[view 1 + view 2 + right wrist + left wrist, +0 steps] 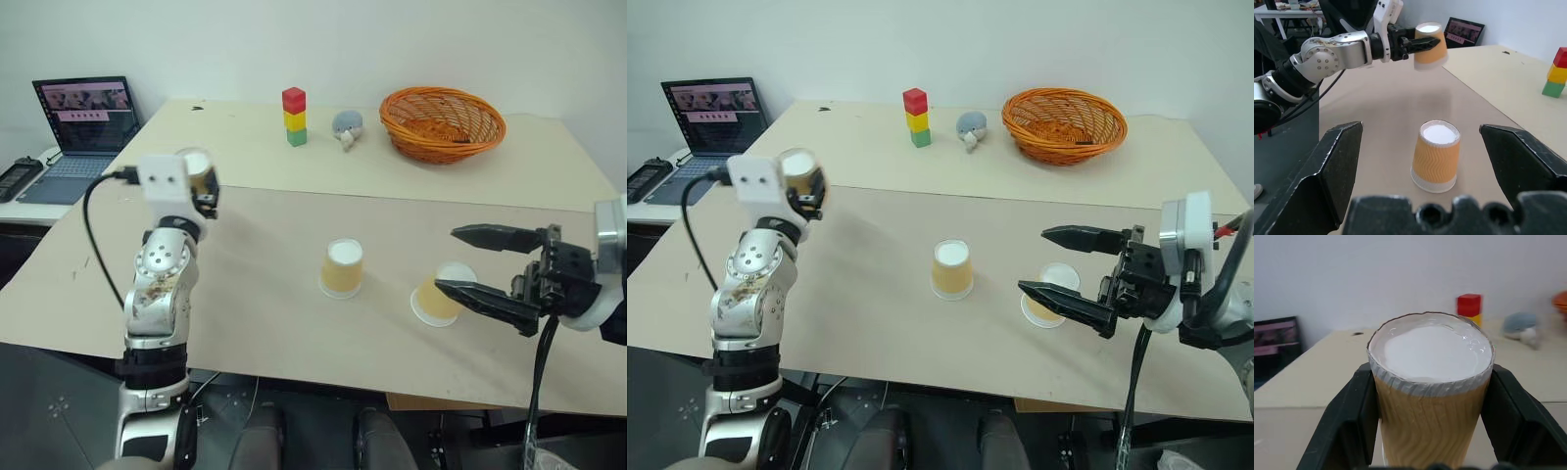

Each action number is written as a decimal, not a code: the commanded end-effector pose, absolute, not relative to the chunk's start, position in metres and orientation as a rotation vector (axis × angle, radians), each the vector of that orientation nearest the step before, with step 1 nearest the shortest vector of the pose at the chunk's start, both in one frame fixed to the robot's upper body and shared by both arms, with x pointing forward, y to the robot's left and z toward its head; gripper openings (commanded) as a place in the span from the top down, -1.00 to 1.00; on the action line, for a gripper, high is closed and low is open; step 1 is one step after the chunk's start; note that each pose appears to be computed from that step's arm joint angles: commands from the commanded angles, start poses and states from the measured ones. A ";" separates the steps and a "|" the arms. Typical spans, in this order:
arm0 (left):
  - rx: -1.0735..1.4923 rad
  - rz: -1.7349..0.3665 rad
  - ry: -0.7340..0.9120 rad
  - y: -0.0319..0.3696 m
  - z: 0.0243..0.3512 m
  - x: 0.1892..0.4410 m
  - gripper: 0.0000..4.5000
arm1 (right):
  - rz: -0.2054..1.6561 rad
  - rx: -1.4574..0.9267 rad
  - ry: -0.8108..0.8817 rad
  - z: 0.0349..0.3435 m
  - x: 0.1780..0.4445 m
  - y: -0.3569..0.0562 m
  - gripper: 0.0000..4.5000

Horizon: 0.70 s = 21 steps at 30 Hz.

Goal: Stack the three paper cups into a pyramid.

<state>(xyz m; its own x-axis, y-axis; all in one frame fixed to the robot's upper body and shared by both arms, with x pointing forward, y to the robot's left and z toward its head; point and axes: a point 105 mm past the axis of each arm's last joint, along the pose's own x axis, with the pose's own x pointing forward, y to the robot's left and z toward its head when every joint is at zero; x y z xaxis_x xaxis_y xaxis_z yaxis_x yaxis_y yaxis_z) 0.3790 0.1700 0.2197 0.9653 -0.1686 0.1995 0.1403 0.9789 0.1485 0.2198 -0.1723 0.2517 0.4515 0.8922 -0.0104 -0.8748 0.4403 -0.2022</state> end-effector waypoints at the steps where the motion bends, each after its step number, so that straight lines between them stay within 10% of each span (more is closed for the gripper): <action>1: 0.247 -0.314 -0.258 0.156 0.224 0.379 -0.27 | 1.093 -0.227 -0.147 0.263 0.215 -0.175 -1.00; 21: 0.219 -1.043 -0.133 0.106 0.219 0.356 -0.27 | 1.051 -0.263 -0.120 0.261 0.206 -0.180 -1.00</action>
<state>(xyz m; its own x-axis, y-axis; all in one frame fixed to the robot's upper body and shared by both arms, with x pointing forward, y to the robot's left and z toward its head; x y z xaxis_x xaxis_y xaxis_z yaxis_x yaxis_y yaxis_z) 0.3608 0.1064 0.2123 0.5322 -0.8466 -0.0005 0.8225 0.5169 0.2372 0.2112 -0.1806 0.2507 0.4932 0.8690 -0.0409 -0.8519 0.4729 -0.2251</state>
